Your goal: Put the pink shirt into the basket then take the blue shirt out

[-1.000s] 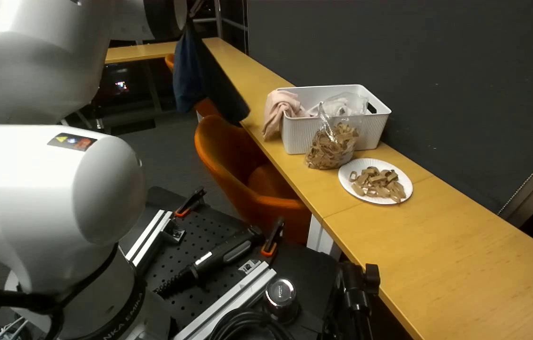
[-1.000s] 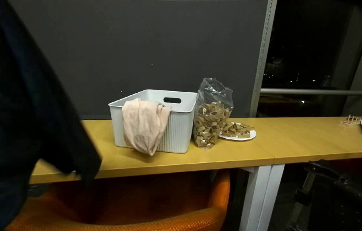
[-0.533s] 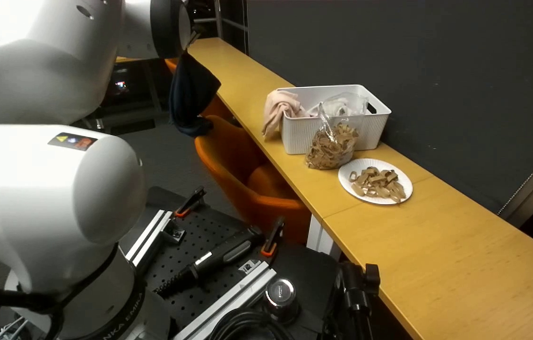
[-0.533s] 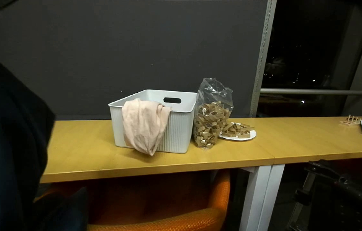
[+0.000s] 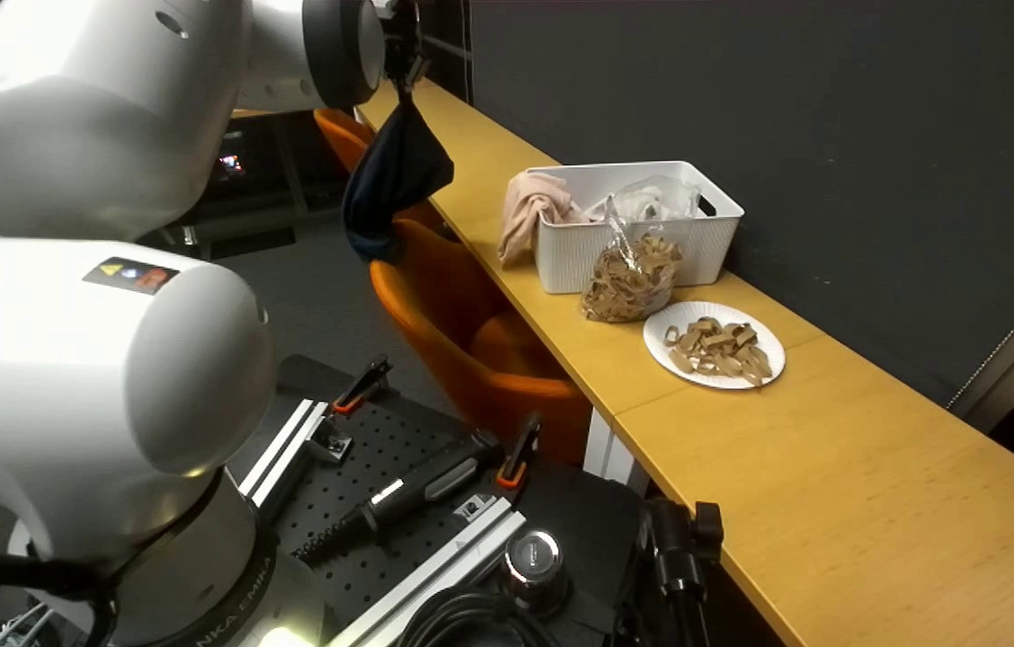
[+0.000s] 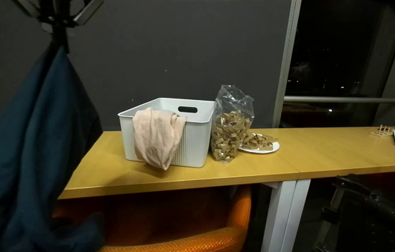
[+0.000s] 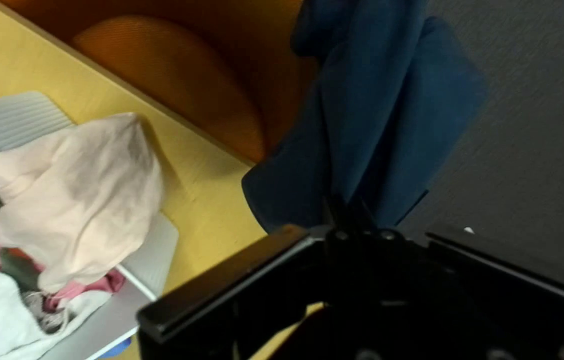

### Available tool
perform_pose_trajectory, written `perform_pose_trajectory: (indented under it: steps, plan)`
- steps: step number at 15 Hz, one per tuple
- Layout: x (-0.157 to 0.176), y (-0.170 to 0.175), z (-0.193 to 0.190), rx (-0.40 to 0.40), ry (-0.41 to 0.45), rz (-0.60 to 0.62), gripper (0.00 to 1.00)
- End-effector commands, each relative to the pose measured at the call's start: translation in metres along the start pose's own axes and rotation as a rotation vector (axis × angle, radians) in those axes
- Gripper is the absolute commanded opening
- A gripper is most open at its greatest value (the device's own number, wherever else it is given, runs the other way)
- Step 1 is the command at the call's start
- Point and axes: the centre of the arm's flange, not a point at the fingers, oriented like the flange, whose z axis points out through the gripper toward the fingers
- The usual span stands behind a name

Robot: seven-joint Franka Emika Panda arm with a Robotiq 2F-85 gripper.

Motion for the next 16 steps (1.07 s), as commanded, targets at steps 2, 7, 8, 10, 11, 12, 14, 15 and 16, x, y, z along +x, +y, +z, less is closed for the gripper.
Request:
perform_pose_trajectory:
  steps: [2,7,8,10,11,12,14,15,16]
  plan:
    - [-0.048,0.068,-0.018,-0.110,0.078,0.076,0.01]
    - [-0.046,0.082,-0.012,-0.156,0.077,0.076,0.01]
    - [-0.048,0.072,-0.003,-0.145,0.063,0.059,0.01]
    - [-0.049,0.046,0.011,-0.118,0.033,0.015,0.01]
    - [-0.052,0.031,0.019,-0.101,0.015,-0.014,0.01]
    - [-0.057,0.017,0.028,-0.085,-0.008,-0.043,0.01]
    - [-0.072,-0.019,0.044,-0.050,-0.044,-0.112,0.01]
    - [-0.082,-0.039,0.052,-0.029,-0.059,-0.156,0.01]
    - [-0.094,-0.055,0.056,-0.013,-0.077,-0.186,0.01]
